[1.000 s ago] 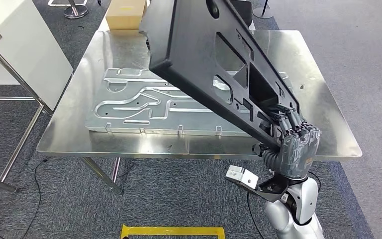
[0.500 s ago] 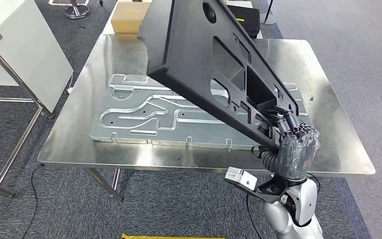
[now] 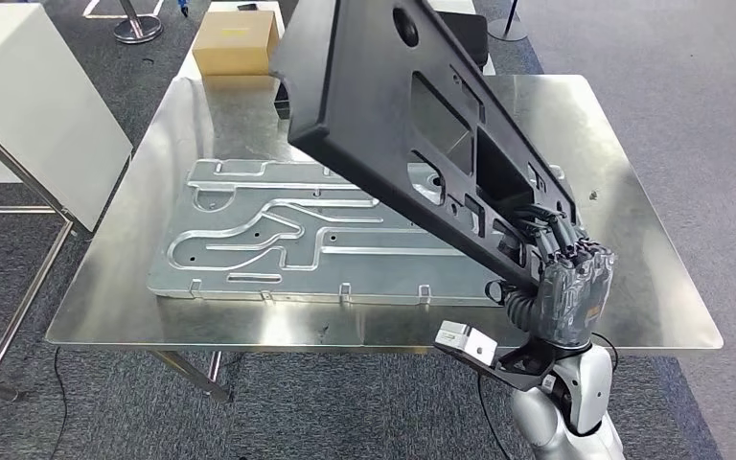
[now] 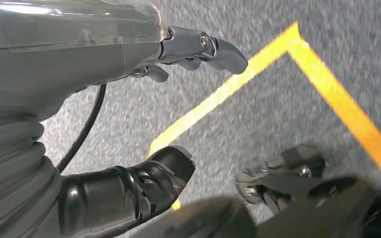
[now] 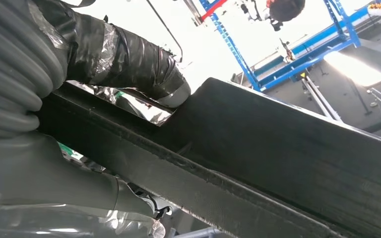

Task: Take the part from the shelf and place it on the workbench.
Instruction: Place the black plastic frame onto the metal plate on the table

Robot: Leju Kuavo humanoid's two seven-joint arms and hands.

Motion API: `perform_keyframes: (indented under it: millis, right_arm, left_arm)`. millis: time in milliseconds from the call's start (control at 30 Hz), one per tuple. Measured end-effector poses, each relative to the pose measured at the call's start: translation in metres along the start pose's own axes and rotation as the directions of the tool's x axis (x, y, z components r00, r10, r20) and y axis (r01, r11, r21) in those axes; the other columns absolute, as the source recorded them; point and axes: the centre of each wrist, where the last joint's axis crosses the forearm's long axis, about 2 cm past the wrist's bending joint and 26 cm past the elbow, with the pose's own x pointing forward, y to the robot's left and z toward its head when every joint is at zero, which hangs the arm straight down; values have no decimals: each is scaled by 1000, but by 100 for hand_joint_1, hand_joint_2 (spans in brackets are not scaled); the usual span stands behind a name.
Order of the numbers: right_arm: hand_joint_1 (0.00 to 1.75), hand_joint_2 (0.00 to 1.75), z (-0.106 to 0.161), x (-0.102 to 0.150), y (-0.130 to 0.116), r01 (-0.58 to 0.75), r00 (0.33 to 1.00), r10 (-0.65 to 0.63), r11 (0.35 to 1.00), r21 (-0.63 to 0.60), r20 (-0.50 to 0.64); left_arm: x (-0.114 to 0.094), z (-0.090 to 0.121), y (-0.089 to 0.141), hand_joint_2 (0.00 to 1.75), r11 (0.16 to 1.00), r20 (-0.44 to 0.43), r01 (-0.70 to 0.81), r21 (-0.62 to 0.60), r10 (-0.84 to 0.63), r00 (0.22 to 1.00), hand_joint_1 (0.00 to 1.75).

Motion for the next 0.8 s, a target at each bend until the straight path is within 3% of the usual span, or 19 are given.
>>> perform_keyframes:
  millis: [733, 800]
  right_arm:
    - [174, 175, -7, 0, 7, -22, 1000, 22, 1000, 16, -1]
    - [175, 175, -11, -1, 9, -38, 999, 38, 999, 22, 9]
  left_arm:
    - [6, -2, 2, 175, 999, 5, 35, -7, -35, 999, 0]
    - [7, -3, 2, 87, 999, 0, 36, -4, -36, 999, 0]
